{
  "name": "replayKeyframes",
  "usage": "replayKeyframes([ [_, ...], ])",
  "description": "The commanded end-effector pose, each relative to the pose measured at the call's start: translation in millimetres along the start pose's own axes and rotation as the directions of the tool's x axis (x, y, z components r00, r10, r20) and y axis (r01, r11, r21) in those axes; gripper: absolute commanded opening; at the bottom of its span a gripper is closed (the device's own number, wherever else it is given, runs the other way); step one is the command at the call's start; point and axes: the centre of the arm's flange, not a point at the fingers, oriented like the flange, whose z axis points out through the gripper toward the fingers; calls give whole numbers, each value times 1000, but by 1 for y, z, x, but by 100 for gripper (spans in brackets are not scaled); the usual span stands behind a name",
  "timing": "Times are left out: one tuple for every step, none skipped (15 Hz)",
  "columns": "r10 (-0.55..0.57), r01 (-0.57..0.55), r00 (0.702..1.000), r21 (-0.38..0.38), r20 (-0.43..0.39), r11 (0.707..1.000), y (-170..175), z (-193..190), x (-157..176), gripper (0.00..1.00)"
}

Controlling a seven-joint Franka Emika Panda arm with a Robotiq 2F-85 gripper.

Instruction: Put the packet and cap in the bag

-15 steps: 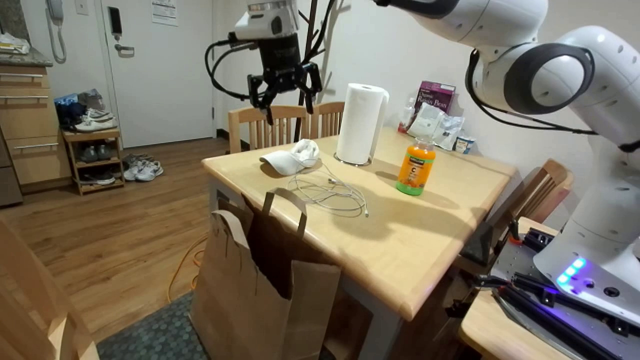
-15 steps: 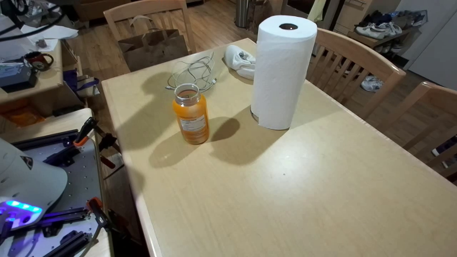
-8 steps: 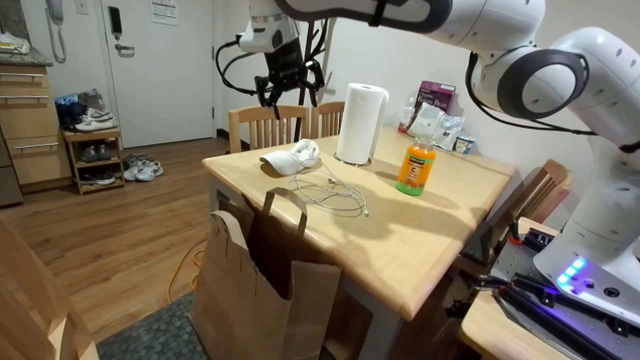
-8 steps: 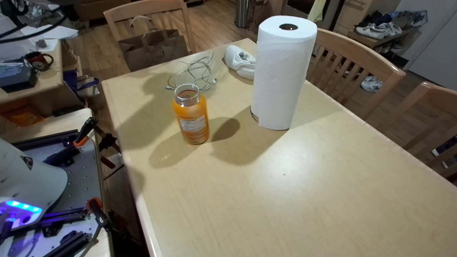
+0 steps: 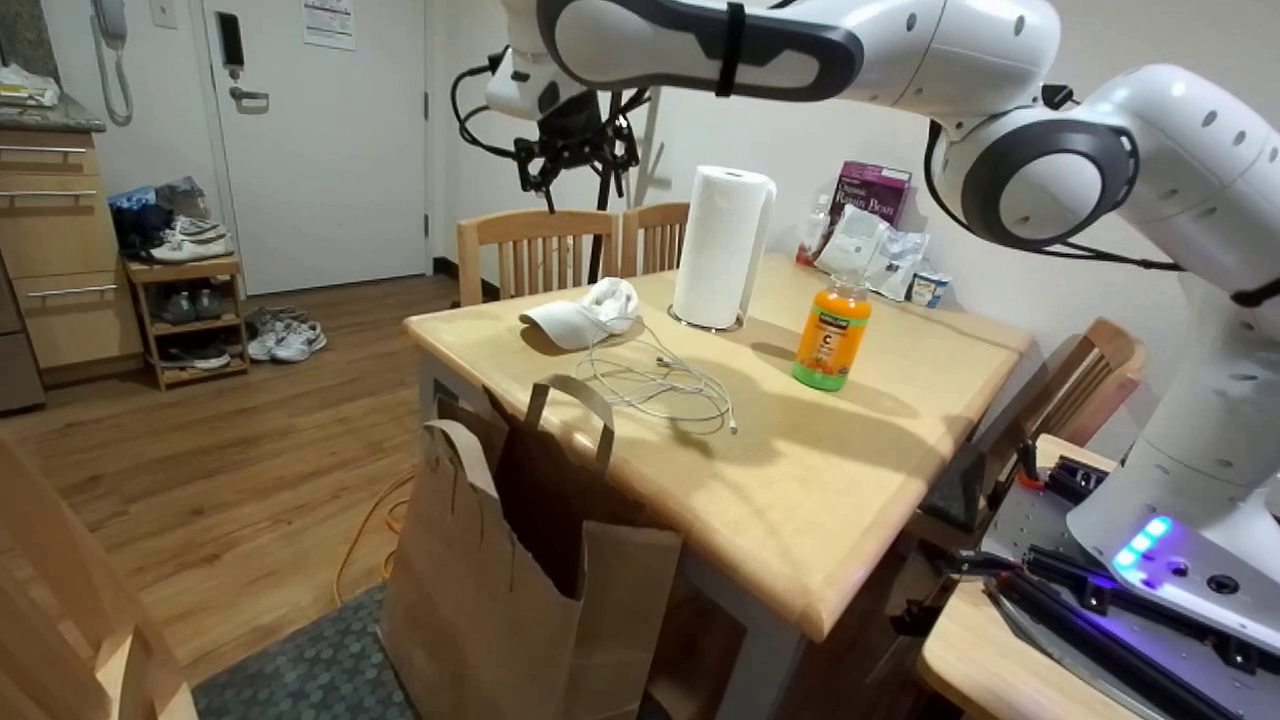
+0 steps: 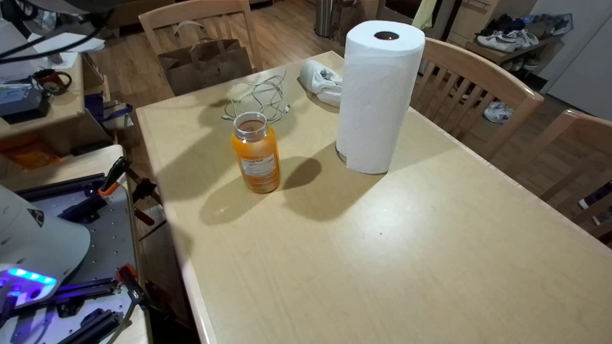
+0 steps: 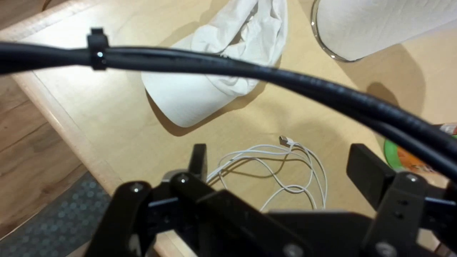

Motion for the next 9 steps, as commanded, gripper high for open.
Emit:
replayKeyframes([
  [59,-75,993,-147,-106,986,-26,27,-25,100],
  [71,-95,988,-179,-135,979,-31,36,-36,100],
  [86,-120,982,-205,-167,971,-33,44,-44,100],
  [100,-144,975,-224,-196,964,-35,51,-51,100],
  [122,-168,970,-218,-210,962,-35,62,-56,100],
  [134,-177,968,-198,-211,964,-32,72,-55,100],
  [141,-179,967,-176,-210,968,-30,81,-55,100],
  [138,-165,972,-132,-188,977,-21,93,-48,100],
  [115,-136,976,-103,-182,985,-12,101,-40,100],
])
